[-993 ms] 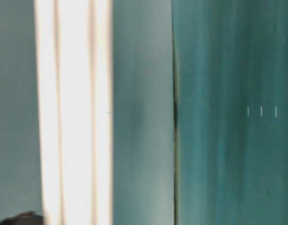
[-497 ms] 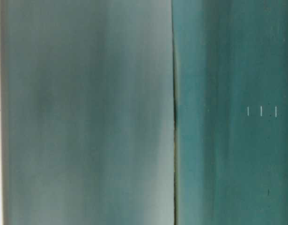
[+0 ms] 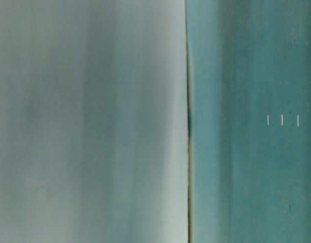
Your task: Lift the metal rail with both hands.
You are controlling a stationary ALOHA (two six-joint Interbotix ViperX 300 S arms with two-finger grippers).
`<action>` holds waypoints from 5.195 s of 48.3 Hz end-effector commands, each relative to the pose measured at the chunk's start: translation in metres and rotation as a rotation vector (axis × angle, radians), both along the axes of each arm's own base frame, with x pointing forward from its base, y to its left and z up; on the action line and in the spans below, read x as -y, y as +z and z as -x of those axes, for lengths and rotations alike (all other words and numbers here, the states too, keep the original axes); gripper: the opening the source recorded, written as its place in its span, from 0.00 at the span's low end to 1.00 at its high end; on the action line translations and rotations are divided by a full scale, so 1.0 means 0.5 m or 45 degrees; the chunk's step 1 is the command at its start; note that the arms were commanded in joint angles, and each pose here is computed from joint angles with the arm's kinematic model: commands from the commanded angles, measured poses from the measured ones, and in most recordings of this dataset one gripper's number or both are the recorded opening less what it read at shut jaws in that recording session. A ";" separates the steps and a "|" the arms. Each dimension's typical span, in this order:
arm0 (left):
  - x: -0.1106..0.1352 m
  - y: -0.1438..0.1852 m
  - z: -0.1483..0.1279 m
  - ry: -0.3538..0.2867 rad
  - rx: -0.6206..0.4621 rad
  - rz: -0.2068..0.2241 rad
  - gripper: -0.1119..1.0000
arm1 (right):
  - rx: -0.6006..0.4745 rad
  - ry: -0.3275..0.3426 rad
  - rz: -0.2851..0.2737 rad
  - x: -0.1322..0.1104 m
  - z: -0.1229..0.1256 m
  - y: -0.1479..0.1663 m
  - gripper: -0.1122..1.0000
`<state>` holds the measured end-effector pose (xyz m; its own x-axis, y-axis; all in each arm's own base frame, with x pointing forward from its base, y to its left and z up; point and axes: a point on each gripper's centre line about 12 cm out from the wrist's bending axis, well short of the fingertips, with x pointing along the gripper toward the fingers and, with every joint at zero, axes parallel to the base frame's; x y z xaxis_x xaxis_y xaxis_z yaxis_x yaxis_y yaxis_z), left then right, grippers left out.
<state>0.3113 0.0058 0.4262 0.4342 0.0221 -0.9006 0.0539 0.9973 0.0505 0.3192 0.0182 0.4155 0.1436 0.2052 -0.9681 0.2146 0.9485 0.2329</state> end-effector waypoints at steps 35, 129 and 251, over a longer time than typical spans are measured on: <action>0.041 0.101 0.021 0.032 0.021 0.046 0.37 | 0.132 -0.029 0.031 0.074 0.024 0.059 0.47; 0.014 -0.485 -0.049 0.094 -0.214 0.038 0.37 | -0.026 0.051 0.082 0.040 0.008 -0.517 0.47; 0.024 -0.612 -0.045 0.073 -0.257 0.039 0.37 | 0.045 0.066 0.127 0.021 -0.001 -0.634 0.47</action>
<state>0.3313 -0.0024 0.1170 0.2270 0.0154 -0.9738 -0.0129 0.9998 0.0128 0.3168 0.0040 0.1009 0.1685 0.1112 -0.9794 0.1489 0.9793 0.1368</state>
